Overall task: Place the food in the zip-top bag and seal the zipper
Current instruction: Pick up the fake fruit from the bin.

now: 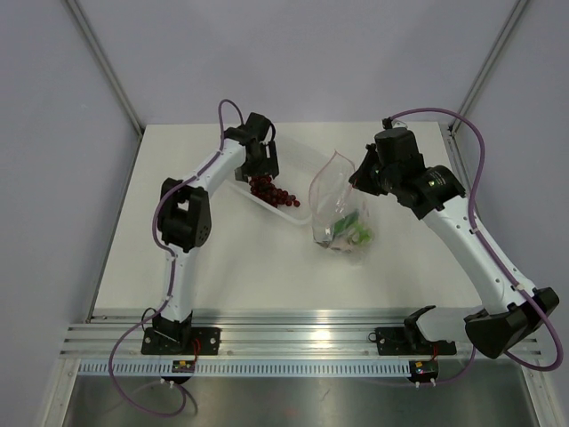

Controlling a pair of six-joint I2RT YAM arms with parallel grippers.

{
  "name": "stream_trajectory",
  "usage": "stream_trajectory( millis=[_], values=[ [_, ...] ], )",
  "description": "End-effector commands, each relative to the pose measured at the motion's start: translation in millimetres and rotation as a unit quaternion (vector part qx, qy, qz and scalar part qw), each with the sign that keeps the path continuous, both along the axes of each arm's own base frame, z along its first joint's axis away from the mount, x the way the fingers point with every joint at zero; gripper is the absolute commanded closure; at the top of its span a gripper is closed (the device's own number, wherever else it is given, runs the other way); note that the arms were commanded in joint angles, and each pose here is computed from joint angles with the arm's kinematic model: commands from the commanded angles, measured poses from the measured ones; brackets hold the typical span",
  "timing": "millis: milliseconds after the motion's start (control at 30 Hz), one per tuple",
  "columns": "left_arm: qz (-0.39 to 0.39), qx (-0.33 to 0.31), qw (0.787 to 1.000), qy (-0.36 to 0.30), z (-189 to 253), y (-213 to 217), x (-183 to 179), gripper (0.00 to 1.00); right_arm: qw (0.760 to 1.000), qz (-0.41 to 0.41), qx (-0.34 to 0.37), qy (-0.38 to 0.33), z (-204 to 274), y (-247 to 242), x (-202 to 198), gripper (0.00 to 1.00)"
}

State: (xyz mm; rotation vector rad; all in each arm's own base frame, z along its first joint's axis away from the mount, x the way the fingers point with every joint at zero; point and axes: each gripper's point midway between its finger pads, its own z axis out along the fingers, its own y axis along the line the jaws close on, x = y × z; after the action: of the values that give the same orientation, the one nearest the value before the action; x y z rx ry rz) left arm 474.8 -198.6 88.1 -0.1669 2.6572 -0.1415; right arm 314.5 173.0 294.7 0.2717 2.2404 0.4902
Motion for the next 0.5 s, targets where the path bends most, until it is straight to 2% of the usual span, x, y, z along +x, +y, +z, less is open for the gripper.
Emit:
stream_trajectory(
  millis=[0, 233, 367, 400, 467],
  values=[
    [0.004, 0.004, 1.0, -0.002, -9, -9, 7, 0.18, 0.999, -0.002, 0.022, -0.025, 20, 1, -2, 1.0],
    [-0.001, -0.005, 1.0, 0.023, -34, -25, 3, 0.27, 0.999, -0.004, 0.023, -0.025, 21, -2, -7, 1.0],
    [-0.009, -0.016, 1.0, 0.014, -29, -33, 6, 0.37, 0.999, -0.007, 0.023, -0.027, 23, -4, -8, 1.0],
    [-0.014, -0.021, 1.0, 0.009, -23, -36, 8, 0.46, 0.999, -0.008, 0.022, -0.026, 22, -5, -9, 1.0],
    [-0.02, -0.028, 0.999, -0.008, -9, -39, 11, 0.56, 0.999, -0.009, 0.022, -0.026, 22, -6, -10, 1.0]
  ],
)
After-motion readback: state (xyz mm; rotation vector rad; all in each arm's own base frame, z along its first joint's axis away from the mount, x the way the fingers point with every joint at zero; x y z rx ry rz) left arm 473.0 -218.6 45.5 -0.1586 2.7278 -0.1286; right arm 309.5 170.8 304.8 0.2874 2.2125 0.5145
